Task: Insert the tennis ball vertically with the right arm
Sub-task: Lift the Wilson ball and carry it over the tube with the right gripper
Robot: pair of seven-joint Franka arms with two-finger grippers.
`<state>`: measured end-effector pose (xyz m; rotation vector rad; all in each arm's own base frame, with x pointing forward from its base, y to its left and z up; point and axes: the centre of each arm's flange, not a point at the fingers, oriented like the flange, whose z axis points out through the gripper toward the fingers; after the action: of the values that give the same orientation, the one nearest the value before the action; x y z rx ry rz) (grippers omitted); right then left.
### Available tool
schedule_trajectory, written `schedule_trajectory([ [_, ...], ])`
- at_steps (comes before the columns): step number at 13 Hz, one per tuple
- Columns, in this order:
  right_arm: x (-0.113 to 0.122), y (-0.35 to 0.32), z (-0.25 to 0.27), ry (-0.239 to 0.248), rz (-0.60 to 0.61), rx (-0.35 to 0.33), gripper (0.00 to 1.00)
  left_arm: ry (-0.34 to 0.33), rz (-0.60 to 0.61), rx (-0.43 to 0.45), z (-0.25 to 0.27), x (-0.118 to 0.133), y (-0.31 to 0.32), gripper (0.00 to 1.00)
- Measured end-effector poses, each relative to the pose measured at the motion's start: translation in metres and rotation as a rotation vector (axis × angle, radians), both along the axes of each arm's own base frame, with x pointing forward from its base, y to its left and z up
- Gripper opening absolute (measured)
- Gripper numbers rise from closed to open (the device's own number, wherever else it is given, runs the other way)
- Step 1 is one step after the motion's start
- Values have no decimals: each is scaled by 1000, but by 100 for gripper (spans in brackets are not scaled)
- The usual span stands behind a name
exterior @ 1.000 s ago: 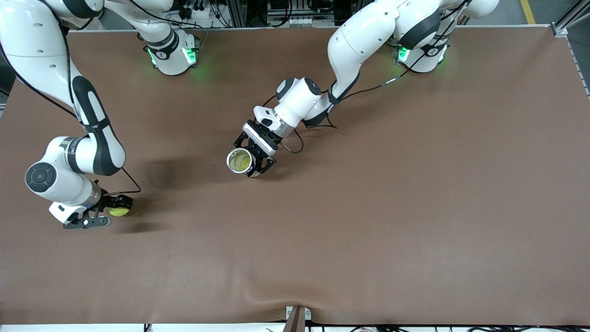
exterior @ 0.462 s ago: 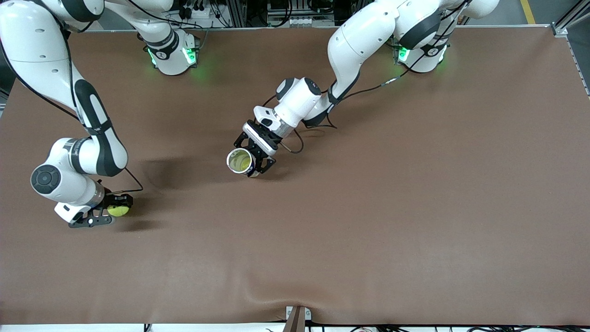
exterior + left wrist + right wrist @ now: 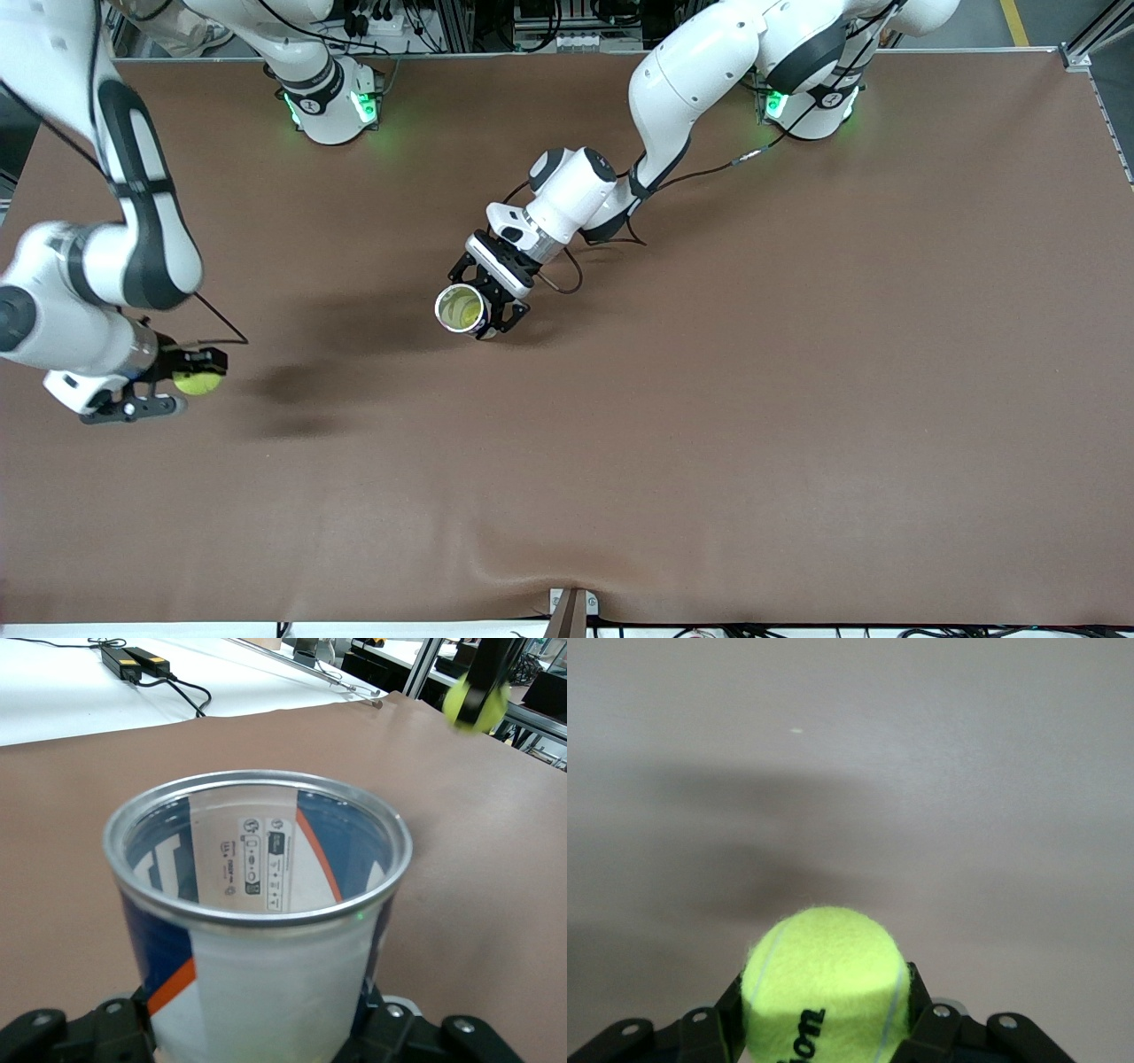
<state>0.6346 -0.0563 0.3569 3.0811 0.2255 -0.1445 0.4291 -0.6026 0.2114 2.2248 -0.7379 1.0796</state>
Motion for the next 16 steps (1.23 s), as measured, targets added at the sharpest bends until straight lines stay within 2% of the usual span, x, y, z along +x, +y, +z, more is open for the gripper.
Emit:
schedule_trajectory([
  [3,-17,69,90,-8,-51,1,68,15,6,-5,-1,-5,-3,83],
  [6,-43,155,136,-39,-100,-4,68,19,1,-4,-2,-10,-5,84],
  [12,-99,329,139,-66,-239,7,68,26,-7,9,-9,-16,-5,84],
  [14,-110,366,128,-81,-263,25,68,32,-11,20,-13,-19,-3,84],
  [16,-112,387,102,-71,-274,27,68,39,-15,33,-20,-23,-1,84],
])
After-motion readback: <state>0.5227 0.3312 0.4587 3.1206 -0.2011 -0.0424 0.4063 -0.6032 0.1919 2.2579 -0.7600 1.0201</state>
